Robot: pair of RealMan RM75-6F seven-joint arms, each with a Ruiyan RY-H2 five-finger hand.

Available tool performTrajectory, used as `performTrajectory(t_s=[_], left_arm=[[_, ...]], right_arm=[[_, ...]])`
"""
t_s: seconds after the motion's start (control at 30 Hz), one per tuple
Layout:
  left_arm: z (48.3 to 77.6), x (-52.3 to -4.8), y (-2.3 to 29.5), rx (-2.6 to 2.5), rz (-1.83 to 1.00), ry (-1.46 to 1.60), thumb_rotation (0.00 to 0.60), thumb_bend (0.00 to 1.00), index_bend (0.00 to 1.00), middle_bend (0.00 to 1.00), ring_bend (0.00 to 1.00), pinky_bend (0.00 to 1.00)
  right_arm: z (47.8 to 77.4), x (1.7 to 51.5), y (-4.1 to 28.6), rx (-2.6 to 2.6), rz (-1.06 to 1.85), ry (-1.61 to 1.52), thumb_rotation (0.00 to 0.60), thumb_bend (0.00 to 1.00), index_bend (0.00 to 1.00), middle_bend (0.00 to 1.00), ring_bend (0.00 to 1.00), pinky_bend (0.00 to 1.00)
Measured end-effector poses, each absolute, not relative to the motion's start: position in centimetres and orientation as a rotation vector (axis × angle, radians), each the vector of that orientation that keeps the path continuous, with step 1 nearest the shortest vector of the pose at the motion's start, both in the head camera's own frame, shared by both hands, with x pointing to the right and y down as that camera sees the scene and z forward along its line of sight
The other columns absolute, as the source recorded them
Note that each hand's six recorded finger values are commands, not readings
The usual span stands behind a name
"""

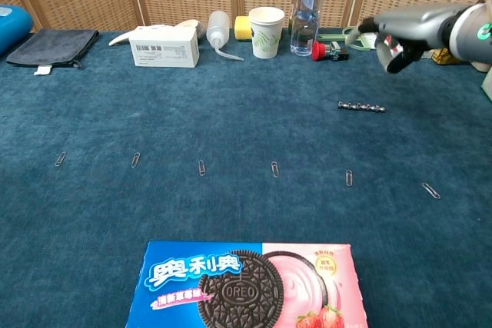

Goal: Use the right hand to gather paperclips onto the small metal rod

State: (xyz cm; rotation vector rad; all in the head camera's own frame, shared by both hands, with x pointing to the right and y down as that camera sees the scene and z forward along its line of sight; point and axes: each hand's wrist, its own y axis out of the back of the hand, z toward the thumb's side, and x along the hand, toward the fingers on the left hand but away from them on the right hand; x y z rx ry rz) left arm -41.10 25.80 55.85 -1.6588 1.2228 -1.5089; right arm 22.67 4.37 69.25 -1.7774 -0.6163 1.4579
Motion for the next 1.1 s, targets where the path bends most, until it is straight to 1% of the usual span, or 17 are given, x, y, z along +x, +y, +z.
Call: performTrajectory(t_s=[0.03,0.07,0.13,0.23,0.27,0.37,0.43,0.47,0.5,0.53,0.6,0.67,0.73,0.83,0.93,1.0,1.1], left_arm=[[55.9,-41.1,25.8,-1.659,-1.510,1.222,0.600,0.39,0.28,0.27,0.22,0.22],[55.9,-41.1,25.8,-1.659,-1.510,1.222,0.600,0.39,0.28,0.27,0.22,0.22],[55.9,-41.1,25.8,-1.661,-1.508,1.222,0.600,0.39,0.28,0.27,0.22,0.22],[55.8,-40.9,25.8,-1.664,-1.500,1.222,0.600,0.39,0.28,0.27,0.22,0.22],[55.8,-40.9,25.7,-1.666,-1.498,1.221,0.600,0.39,0.28,0.27,0.22,0.22],[55.8,-40.7,25.7,-1.668,-1.492,1.220,0.600,0.39,0.28,0.27,0.22,0.22],[55.7,-40.7,25.7,-1.668,-1.488,1.221,0.600,0.39,0.28,0.27,0.22,0.22],[55.7,-40.6,25.7,-1.667,-1.486,1.222,0.600,0.39,0.28,0.27,0.22,0.22],[55.6,-40.6,25.7,-1.665,-1.485,1.223,0.600,0.39,0.28,0.27,0.22,0.22],[55.6,-40.6,25.7,-1.664,-1.485,1.224,0.600,0.39,0.28,0.27,0.22,0.22],[55.5,-40.6,25.7,-1.663,-1.485,1.223,0.600,0.39,0.28,0.27,0.22,0.22],[55.5,-40.6,25.7,-1.662,-1.484,1.223,0.600,0.39,0.28,0.27,0.22,0.22],[55.4,-40.6,25.6,-1.660,-1.481,1.224,0.600,0.39,0.28,0.27,0.22,0.22],[55.3,-40.6,25.6,-1.658,-1.477,1.224,0.600,0.39,0.28,0.27,0.22,0.22],[55.2,-40.7,25.6,-1.651,-1.477,1.228,0.600,0.39,0.28,0.27,0.22,0.22],[55.2,-40.7,25.6,-1.650,-1.477,1.230,0.600,0.39,0.28,0.27,0.21,0.22],[55.2,-40.7,25.6,-1.652,-1.475,1.229,0.600,0.39,0.28,0.27,0.21,0.22]], right_arm=[[68.6,22.8,4.2,-1.803,1.425,-0.683,0.559,0.59,0.11,0.11,0.24,0.23],[68.1,23.0,4.0,-1.821,1.398,-0.734,0.524,0.55,0.11,0.12,0.24,0.21],[66.8,23.5,3.8,-1.853,1.325,-0.851,0.409,0.45,0.11,0.15,0.27,0.16],[65.1,24.6,3.7,-1.899,1.228,-1.006,0.329,0.37,0.11,0.18,0.27,0.15],[64.7,24.9,3.8,-1.915,1.203,-1.044,0.319,0.35,0.11,0.18,0.27,0.15],[63.6,25.9,4.4,-1.960,1.139,-1.119,0.291,0.31,0.11,0.21,0.32,0.25],[63.1,26.6,4.8,-1.969,1.121,-1.124,0.266,0.29,0.11,0.26,0.45,0.39],[63.0,26.9,5.0,-1.970,1.120,-1.118,0.260,0.29,0.11,0.29,0.50,0.44],[62.9,27.1,5.2,-1.972,1.122,-1.110,0.251,0.29,0.11,0.34,0.57,0.51],[63.0,27.2,5.5,-1.973,1.128,-1.095,0.246,0.28,0.12,0.38,0.61,0.55],[63.2,27.3,5.8,-1.965,1.139,-1.067,0.241,0.28,0.14,0.50,0.73,0.64],[63.5,27.4,6.2,-1.946,1.156,-1.023,0.241,0.28,0.18,0.60,0.81,0.69],[63.8,27.4,6.6,-1.922,1.174,-0.974,0.241,0.28,0.28,0.70,0.88,0.73],[64.2,27.3,7.1,-1.877,1.199,-0.903,0.251,0.28,0.42,0.79,0.93,0.75],[64.6,27.1,7.5,-1.829,1.224,-0.841,0.316,0.28,0.53,0.83,0.96,0.77],[64.9,26.9,7.7,-1.800,1.243,-0.807,0.331,0.28,0.55,0.83,0.96,0.77],[65.3,26.6,8.0,-1.778,1.268,-0.774,0.332,0.28,0.53,0.83,0.96,0.77]])
